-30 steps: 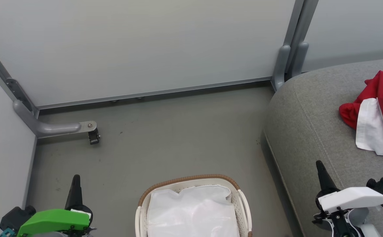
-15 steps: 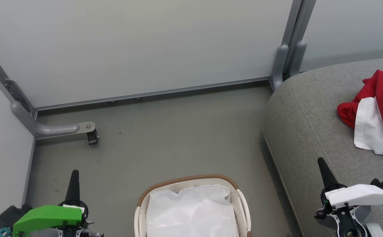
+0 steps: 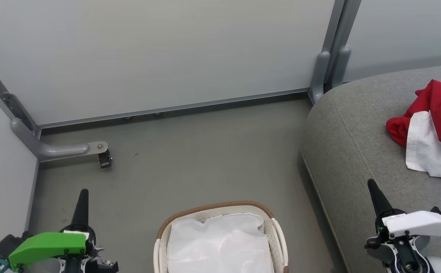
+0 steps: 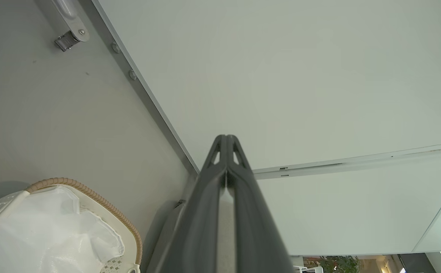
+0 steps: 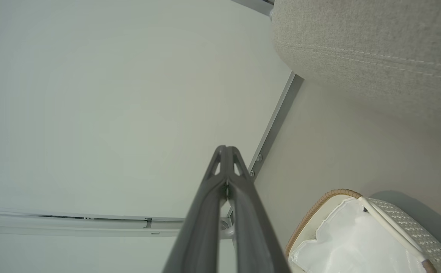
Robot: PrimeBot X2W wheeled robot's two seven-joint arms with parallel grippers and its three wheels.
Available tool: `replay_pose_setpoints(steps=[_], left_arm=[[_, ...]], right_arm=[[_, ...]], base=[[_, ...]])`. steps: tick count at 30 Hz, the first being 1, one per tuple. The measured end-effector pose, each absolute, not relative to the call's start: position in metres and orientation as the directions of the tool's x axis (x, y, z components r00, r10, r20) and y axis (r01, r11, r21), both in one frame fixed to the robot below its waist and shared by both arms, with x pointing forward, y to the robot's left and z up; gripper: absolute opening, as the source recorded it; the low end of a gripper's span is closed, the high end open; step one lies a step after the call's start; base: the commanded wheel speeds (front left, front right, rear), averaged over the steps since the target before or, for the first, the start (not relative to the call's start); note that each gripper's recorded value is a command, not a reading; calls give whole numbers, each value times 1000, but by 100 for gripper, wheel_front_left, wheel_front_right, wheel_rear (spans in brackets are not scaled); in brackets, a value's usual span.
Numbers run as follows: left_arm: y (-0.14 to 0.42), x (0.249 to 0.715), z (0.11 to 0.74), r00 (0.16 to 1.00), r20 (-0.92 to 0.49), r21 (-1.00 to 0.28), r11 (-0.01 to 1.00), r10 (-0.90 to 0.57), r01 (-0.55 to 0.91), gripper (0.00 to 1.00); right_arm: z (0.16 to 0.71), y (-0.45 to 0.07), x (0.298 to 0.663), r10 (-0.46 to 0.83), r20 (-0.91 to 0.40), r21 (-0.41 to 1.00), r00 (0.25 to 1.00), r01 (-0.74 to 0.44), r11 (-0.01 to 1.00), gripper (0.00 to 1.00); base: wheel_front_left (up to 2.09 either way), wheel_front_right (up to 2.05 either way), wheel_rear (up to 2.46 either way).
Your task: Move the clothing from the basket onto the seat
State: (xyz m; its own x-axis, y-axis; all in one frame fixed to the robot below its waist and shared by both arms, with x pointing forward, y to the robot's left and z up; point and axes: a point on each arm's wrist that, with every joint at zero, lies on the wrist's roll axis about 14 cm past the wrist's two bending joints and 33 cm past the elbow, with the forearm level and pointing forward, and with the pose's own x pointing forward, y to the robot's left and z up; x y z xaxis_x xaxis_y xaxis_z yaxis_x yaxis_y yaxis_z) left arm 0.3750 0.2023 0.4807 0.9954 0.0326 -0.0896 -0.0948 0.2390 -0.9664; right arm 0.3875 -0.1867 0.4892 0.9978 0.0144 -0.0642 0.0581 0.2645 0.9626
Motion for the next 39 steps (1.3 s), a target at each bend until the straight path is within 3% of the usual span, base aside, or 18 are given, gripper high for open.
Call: replay_pose_setpoints(steps=[39], left_arm=[[199,388,504,1000,-12,-1000,-6,-1,-12,0]], right_arm=[[504,-199,388,1,-10,1000,1000,10,-5,0]], base=[[0,0,0]])
